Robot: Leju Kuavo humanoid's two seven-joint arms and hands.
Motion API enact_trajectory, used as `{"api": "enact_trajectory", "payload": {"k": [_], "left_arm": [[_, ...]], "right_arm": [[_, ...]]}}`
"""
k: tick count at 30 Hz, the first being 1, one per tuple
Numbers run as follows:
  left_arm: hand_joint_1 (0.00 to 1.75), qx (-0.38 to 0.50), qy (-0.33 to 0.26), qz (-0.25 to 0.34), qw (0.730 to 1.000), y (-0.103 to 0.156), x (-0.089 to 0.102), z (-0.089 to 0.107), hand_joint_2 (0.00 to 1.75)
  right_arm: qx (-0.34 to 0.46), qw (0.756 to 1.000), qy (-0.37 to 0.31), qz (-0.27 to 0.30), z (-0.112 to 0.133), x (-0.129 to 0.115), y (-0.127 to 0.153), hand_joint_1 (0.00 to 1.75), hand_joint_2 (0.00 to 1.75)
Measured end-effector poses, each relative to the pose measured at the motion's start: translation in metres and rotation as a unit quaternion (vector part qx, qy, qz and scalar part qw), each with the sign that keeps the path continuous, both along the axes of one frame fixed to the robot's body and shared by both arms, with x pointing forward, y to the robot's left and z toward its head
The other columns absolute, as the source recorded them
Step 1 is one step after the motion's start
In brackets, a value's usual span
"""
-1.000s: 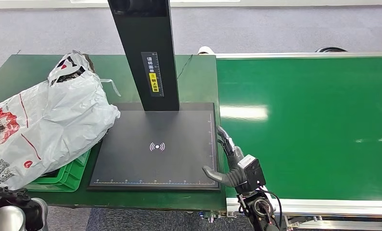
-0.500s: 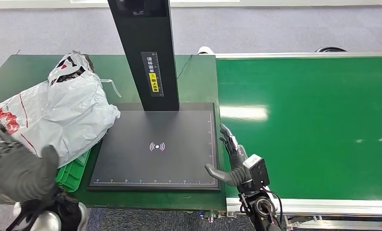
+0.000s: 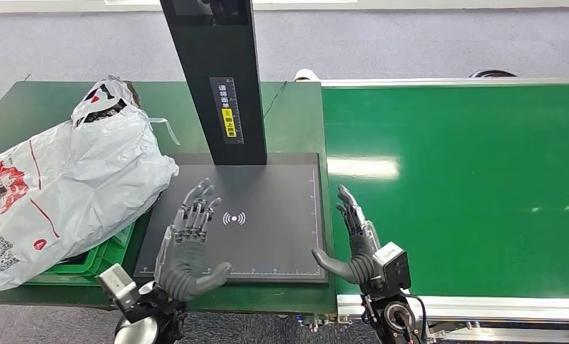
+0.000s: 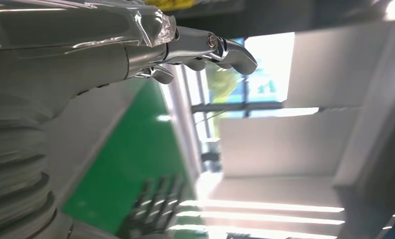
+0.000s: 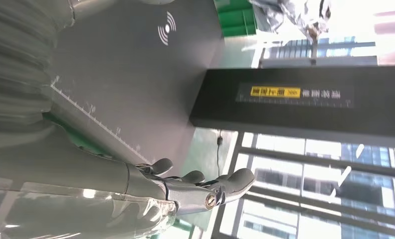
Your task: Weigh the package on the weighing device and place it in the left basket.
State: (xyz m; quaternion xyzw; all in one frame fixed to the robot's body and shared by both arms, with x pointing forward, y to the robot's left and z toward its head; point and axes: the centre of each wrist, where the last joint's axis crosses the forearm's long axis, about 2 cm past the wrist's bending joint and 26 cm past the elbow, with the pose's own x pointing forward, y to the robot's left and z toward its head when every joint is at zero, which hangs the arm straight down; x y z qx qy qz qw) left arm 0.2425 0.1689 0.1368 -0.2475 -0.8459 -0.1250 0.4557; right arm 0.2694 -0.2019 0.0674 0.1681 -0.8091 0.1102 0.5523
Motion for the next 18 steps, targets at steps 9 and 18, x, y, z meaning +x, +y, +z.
{"api": "enact_trajectory", "payload": {"k": [9, 18], "left_arm": [[0.0, 0.047, 0.089, -0.062, 0.993, -0.011, -0.004, -0.037, 1.75], [0.0, 0.079, 0.127, -0.086, 0.985, -0.017, -0.004, -0.051, 1.75]], "right_arm": [[0.008, 1.0, -0.007, -0.006, 0.001, -0.001, -0.002, 0.0, 1.75], [0.012, 1.0, -0.006, -0.004, -0.001, -0.003, -0.001, 0.0, 1.75]]}}
